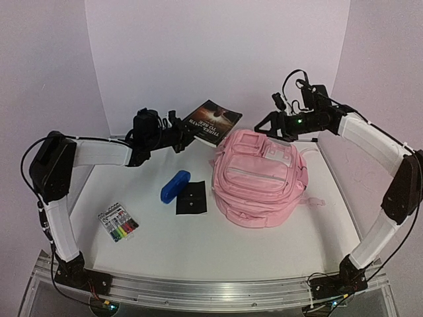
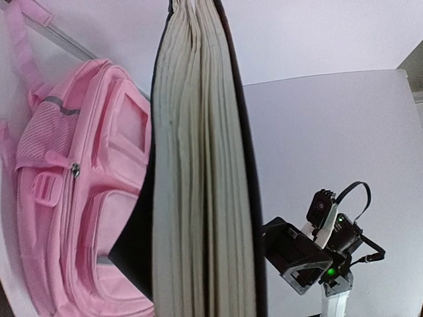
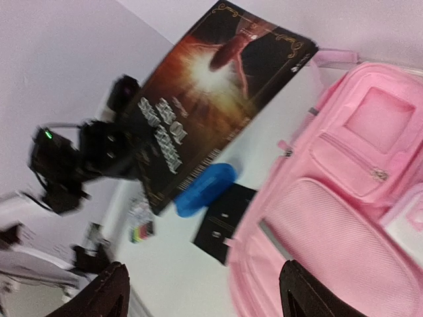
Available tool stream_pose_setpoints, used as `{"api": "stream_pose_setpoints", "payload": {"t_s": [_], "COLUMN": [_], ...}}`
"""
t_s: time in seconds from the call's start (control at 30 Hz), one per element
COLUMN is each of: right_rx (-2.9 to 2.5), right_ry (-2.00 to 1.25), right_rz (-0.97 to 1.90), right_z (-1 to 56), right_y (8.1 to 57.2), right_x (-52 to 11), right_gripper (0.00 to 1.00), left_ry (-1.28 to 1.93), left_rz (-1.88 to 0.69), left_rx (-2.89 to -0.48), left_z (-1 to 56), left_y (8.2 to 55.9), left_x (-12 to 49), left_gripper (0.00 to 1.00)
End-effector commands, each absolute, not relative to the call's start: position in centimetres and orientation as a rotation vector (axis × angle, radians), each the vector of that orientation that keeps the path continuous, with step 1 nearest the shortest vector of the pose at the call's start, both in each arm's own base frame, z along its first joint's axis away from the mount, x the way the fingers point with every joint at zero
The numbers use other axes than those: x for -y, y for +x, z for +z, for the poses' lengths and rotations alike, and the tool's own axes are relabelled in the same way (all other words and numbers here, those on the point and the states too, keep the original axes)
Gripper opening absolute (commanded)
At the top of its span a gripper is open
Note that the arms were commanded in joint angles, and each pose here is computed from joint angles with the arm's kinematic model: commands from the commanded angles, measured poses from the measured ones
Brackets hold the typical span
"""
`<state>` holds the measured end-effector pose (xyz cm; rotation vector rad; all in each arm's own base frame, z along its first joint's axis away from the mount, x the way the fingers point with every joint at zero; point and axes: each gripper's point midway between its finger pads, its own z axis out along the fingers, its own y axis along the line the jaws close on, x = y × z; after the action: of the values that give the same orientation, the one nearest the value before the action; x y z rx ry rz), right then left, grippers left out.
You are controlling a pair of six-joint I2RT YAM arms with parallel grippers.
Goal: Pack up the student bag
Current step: Pick up the book from the center of the board, then place the book in the student bag.
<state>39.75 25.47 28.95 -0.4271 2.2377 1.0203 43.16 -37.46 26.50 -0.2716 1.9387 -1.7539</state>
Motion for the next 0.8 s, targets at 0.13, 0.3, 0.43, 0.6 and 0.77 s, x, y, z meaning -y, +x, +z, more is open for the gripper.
{"api": "stream_pose_setpoints", "payload": {"t_s": [0.13,0.3,0.43,0.6,0.77], "right_rx": [-2.189,-2.103,-2.078,-2.06,-2.066], "right_ry": [-1.271,-1.532,-1.58,-1.574,-1.621], "right_rz": [0.37,0.132,-0.021,-0.192,-0.291], "right_z": [21.7,18.1,16.0,14.2,11.4], "right_y": [30.7,29.6,30.8,33.3,34.3], "right_x": [-24.7,-25.8,-25.9,-26.3,-26.5], "right_gripper": [0.75,0.7,0.69,0.7,0.69], "left_ry": [-0.005,-0.053,-0.081,-0.138,-0.186], "left_rz": [-1.596,-1.536,-1.514,-1.492,-1.47], "left_rx": [-1.984,-2.012,-2.028,-2.018,-2.014], "left_z": [31.6,31.3,30.8,30.4,30.0], "left_y": [35.0,32.9,31.8,31.0,30.4], "left_x": [33.8,31.5,30.3,29.0,27.9], "left_gripper": [0.0,0.0,0.0,0.0,0.0]}}
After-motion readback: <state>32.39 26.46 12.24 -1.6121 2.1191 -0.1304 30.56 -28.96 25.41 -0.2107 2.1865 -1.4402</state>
